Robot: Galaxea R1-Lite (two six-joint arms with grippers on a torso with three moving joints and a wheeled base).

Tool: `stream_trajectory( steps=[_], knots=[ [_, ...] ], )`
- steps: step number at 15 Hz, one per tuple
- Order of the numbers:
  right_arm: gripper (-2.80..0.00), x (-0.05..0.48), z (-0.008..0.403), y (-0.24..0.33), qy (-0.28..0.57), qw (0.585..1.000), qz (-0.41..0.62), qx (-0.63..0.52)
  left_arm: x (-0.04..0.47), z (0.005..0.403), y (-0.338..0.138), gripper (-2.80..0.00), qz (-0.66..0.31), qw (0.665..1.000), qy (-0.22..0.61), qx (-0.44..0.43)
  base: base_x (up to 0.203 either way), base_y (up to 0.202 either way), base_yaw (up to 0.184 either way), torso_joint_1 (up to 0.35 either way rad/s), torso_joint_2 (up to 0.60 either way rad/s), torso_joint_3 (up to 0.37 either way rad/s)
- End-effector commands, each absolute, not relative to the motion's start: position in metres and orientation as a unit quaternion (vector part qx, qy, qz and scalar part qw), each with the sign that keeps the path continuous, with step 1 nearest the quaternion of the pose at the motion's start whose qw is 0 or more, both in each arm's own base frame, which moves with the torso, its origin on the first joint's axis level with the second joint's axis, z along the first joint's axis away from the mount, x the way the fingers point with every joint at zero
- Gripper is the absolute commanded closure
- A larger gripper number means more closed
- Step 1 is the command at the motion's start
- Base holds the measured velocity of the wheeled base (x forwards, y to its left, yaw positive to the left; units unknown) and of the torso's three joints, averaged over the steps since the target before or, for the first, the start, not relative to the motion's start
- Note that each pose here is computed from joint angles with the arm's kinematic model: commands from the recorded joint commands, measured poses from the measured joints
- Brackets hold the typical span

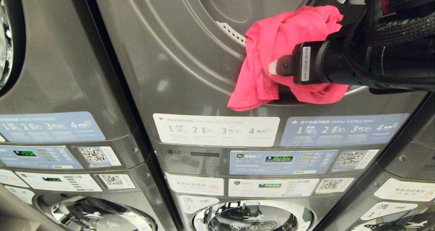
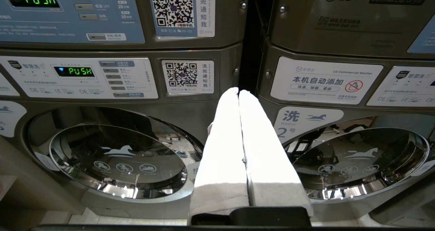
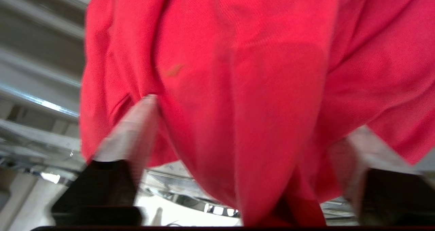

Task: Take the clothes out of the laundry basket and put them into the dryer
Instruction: Put the clothes in the dryer

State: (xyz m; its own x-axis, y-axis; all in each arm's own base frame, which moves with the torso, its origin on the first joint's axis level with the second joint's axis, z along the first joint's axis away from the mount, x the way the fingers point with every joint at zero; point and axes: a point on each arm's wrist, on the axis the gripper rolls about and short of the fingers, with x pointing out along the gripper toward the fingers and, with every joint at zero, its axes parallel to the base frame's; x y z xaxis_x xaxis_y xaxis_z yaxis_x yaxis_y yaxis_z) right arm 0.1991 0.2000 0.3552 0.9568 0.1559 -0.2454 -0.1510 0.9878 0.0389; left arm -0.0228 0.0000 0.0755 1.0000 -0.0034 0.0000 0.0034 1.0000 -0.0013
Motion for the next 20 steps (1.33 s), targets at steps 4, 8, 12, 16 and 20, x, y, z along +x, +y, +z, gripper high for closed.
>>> stream_trajectory(
  steps=[4, 8, 12, 16, 20],
  knots=[
    [0.0, 0.205, 0.353, 0.206, 0.128, 0.989, 0.068, 0.007, -0.023, 0.076, 0.0, 0.0, -0.002, 1.0, -0.001, -0.001, 0.0, 0.0, 0.0, 0.0, 0.0, 0.0],
    [0.0, 0.196, 0.364, 0.197, 0.13, 0.989, 0.069, 0.007, -0.023, 0.076, 0.0, 0.0, -0.002, 1.0, -0.001, -0.001, 0.0, 0.0, 0.0, 0.0, 0.0, 0.0],
    [0.0, 0.189, 0.39, 0.188, 0.101, 0.992, 0.072, 0.035, -0.023, 0.075, 0.0, 0.0, -0.002, 1.0, -0.001, -0.001, 0.0, 0.0, 0.0, 0.0, 0.0, 0.0],
    [0.0, 0.21, 0.409, 0.198, 0.032, 0.994, 0.065, 0.086, -0.023, 0.075, 0.0, 0.0, -0.002, 1.0, -0.001, -0.001, 0.0, 0.0, 0.0, 0.0, 0.0, 0.0],
    [0.0, 0.256, 0.42, 0.207, -0.11, 0.985, 0.037, 0.13, -0.023, 0.075, 0.0, 0.0, -0.002, 1.0, -0.001, -0.001, 0.0, 0.0, 0.0, 0.0, 0.0, 0.0]
  ],
)
